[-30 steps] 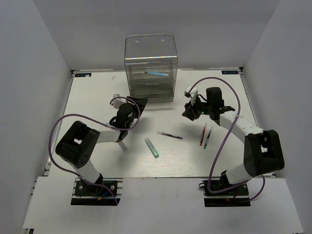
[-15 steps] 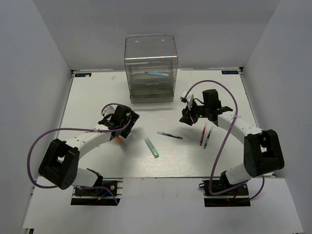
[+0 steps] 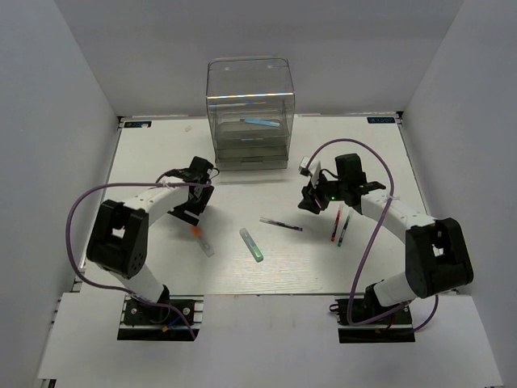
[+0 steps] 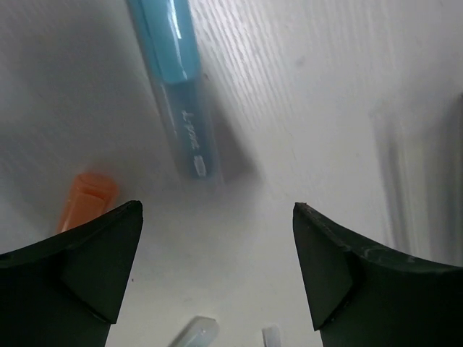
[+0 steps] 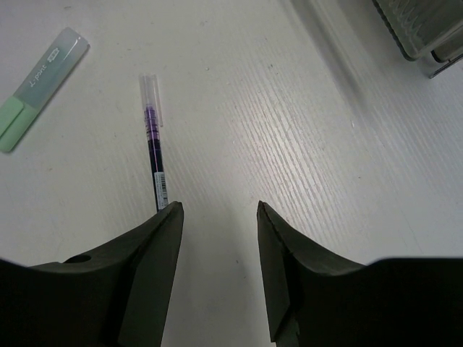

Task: Sort the stationery into containers
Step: Pick up the stationery from the center of the board.

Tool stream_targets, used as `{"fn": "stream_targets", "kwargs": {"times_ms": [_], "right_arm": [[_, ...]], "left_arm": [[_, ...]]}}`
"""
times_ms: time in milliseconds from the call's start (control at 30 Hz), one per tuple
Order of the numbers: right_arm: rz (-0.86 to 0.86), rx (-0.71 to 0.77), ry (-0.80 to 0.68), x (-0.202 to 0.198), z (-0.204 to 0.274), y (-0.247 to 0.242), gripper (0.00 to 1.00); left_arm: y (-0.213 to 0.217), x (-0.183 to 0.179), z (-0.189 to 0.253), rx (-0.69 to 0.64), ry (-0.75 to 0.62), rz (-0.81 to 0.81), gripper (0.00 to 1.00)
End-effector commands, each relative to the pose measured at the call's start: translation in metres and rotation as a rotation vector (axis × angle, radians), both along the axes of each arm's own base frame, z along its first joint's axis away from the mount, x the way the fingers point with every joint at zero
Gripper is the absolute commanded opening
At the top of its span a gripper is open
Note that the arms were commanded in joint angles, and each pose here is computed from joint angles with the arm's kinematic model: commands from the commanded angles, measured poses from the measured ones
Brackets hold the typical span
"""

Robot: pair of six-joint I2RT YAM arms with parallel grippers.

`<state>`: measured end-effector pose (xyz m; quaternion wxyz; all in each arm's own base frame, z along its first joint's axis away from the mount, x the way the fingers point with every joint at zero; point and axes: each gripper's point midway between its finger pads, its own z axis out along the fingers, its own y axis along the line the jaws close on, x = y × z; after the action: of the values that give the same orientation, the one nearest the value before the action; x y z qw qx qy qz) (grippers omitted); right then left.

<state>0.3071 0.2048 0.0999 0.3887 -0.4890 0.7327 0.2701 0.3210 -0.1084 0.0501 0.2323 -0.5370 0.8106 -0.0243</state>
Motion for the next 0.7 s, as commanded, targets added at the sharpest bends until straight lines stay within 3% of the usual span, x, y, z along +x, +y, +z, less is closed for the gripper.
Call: {"fn": "stream_targets", "kwargs": {"times_ms": [0, 233, 300, 433, 467, 667], "right_arm": [[0.002, 0.019, -0.054, 0.001, 0.013, 0.001, 0.52], [0.007, 0.03, -0.048, -0.001, 0.012, 0.003, 0.52], [0.021, 0.035, -0.055, -0.002, 0.015, 0.008, 0.52], [0.005, 0.037, -0.053, 0.002, 0.015, 0.005, 0.52], [0.002, 0.04, -0.055, 0.003, 0.017, 0.005, 0.52], [0.004, 0.04, -0.049, 0.0, 0.015, 0.005, 0.52]], "left_arm": [[0.018, -0.008, 0.0, 0.032, 0.111, 0.065, 0.92], [0.026, 0.008, -0.01, 0.018, 0.164, 0.093, 0.92], [0.028, 0.005, -0.025, 0.025, 0.262, 0.103, 0.91], [0.031, -0.006, -0.038, 0.049, 0.456, 0.094, 0.75], [0.028, -0.009, -0.043, 0.032, 0.478, 0.093, 0.66], [0.028, -0.015, -0.056, -0.006, 0.442, 0.088, 0.53]]}}
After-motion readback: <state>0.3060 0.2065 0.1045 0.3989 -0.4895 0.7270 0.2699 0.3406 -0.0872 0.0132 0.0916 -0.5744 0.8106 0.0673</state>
